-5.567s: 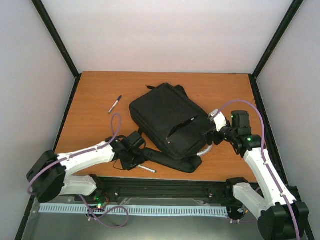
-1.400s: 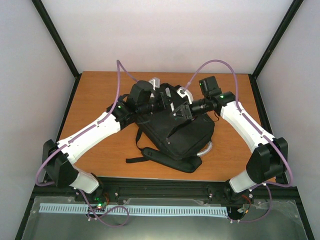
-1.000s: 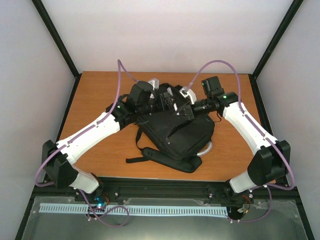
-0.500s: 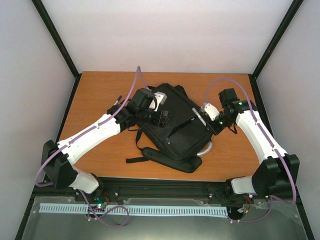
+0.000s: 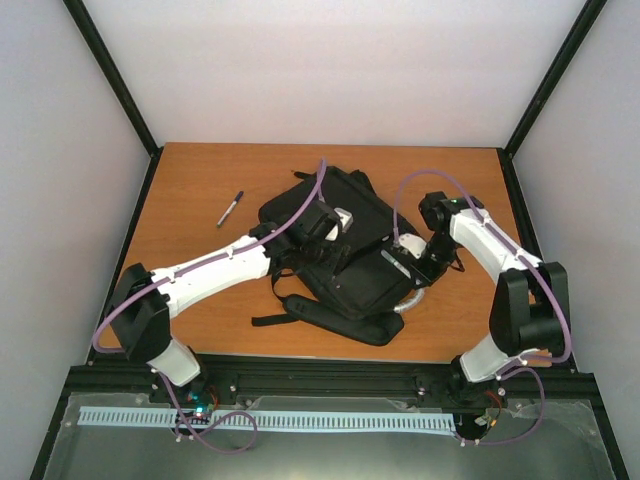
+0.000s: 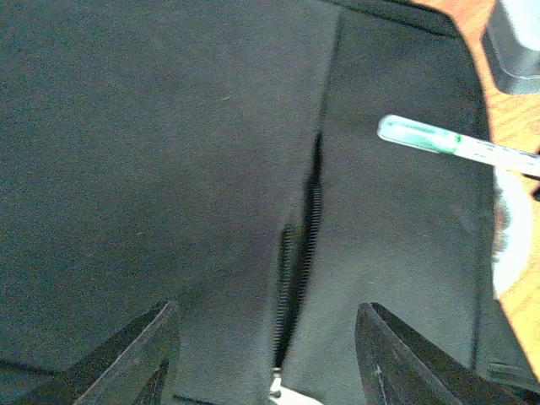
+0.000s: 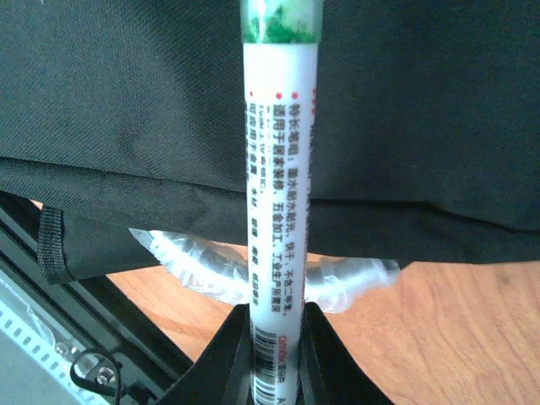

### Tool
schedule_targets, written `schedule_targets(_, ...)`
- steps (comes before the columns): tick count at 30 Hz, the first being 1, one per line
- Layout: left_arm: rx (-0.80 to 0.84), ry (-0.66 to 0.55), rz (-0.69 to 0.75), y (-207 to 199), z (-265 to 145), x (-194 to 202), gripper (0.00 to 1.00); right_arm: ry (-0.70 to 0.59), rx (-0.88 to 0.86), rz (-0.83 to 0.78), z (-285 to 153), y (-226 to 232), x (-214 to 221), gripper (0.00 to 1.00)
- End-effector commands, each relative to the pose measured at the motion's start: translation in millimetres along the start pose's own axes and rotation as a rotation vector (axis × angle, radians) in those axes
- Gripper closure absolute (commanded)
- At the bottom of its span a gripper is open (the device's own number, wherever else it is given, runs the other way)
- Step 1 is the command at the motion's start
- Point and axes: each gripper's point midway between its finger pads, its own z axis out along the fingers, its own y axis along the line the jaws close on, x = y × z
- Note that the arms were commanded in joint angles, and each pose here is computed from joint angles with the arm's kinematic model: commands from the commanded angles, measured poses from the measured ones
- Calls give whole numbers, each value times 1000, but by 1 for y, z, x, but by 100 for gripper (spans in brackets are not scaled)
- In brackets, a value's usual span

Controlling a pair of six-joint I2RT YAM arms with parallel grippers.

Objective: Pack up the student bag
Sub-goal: Place the stationery in the student bag.

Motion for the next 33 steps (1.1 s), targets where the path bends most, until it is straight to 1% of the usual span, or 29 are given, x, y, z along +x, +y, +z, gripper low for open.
schedule_targets(1, -81, -63, -26, 15, -8, -5, 41, 69, -19, 0, 3, 4, 1, 97)
schedule_targets(3, -112, -69, -34, 22, -12, -1, 40, 83, -21, -18, 6, 8, -6, 97)
schedule_targets(7, -149, -64, -55, 32, -16, 7, 38, 87, -34, -5, 11, 6, -20, 97)
schedule_targets(16, -162, -47, -96, 39, -21, 26, 37, 39, -92, -10, 17, 12, -60, 97)
schedule_targets(24, -166, -50, -105, 41, -25, 28, 37, 6, -117, -36, 15, 27, -90, 97)
schedule_targets(29, -169, -55, -112, 41, -27, 27, 37, 1, -123, -23, 14, 31, -96, 97)
schedule_targets(33, -178, -50, -120, 43, -26, 30, 37, 26, -134, 13, 15, 32, -93, 97)
